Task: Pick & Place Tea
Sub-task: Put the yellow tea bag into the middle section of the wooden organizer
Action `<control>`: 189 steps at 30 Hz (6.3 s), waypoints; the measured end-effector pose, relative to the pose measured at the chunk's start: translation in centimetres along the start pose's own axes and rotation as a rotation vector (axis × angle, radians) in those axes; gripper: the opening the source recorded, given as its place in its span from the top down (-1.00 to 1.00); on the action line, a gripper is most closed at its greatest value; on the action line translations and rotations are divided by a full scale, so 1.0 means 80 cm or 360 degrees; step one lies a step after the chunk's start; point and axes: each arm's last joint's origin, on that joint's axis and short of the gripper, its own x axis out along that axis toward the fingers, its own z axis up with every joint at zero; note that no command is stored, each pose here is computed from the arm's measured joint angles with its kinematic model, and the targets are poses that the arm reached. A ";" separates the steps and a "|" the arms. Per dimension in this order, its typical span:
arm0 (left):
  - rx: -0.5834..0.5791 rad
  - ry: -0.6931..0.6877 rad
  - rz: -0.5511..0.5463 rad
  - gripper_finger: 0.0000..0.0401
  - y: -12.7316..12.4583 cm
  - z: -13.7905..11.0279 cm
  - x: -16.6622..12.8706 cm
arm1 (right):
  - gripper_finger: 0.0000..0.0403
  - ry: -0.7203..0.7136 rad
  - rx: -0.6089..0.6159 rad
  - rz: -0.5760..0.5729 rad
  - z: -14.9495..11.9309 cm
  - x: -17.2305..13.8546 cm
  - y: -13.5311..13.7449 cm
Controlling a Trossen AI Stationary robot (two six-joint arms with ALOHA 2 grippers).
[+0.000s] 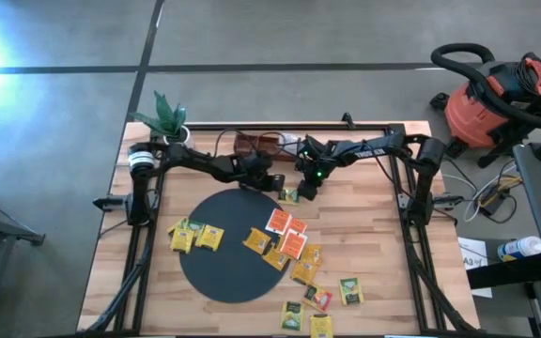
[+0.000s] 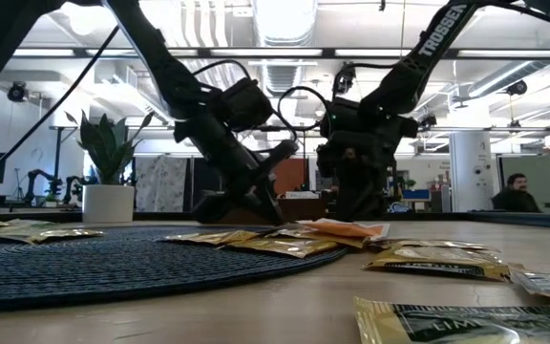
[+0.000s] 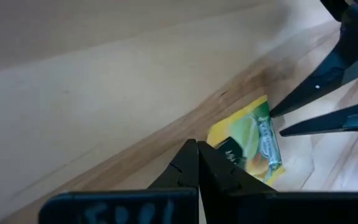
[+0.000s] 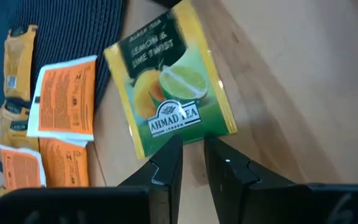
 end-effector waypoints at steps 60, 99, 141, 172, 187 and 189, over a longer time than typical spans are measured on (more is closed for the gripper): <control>0.0063 -0.0302 0.0090 0.73 -0.037 -0.058 -0.075 | 0.66 -0.0210 -0.0157 -0.0030 0.037 -0.023 0.012; -0.0168 -0.0394 0.0131 0.73 -0.005 -0.042 -0.018 | 0.66 0.0062 -0.0010 0.0167 0.017 0.020 0.007; -0.0192 -0.0376 0.0155 0.73 -0.013 -0.077 -0.004 | 0.66 -0.0228 -0.0154 -0.0026 0.055 -0.017 0.005; 0.0365 -0.0195 0.0293 0.73 0.002 -0.120 -0.005 | 0.42 0.0005 0.0286 0.0230 0.041 0.018 -0.004; 0.1092 -0.0153 0.0206 0.73 0.007 -0.139 -0.005 | 0.29 -0.0016 0.0285 0.0262 0.047 0.016 -0.002; 0.1141 -0.0157 0.0206 0.73 0.006 -0.135 -0.004 | 0.29 0.0008 0.0295 0.0325 0.047 0.016 0.000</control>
